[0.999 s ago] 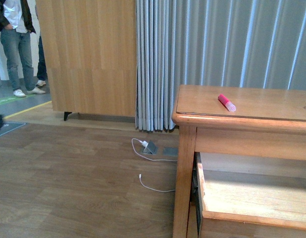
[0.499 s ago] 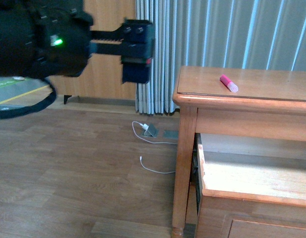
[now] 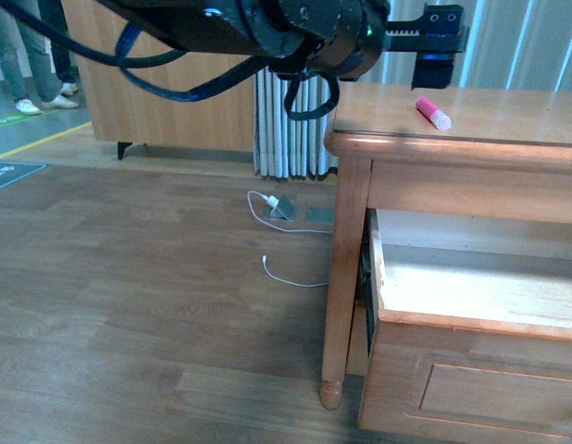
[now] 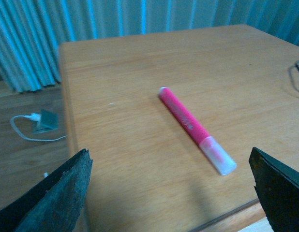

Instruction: Place pink marker in drawer with both arms

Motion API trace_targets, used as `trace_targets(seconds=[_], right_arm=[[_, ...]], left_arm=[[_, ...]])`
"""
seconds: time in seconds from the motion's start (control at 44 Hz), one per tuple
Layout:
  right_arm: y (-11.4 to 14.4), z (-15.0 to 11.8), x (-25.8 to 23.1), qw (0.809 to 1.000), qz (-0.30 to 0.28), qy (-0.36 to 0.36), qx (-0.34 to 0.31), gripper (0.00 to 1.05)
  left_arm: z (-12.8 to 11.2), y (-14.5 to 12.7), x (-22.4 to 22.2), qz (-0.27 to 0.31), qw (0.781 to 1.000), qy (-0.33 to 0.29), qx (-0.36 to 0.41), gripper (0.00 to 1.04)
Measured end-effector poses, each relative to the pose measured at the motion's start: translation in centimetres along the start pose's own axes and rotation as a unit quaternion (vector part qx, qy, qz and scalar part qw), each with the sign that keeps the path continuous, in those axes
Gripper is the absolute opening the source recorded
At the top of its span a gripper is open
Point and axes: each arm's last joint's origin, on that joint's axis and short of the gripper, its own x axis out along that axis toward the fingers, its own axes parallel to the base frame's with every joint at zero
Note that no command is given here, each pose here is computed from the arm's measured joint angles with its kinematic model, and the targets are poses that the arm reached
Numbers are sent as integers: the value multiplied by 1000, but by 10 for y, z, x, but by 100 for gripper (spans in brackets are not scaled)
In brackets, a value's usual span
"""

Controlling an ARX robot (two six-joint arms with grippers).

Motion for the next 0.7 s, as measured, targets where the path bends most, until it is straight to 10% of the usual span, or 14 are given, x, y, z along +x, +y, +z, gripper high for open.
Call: trace_targets(seconds=[0.704], right_arm=[[0,0,0,1000,0,0,0,96]], left_arm=[[-6,-10,82,-75,993,65,58,99]])
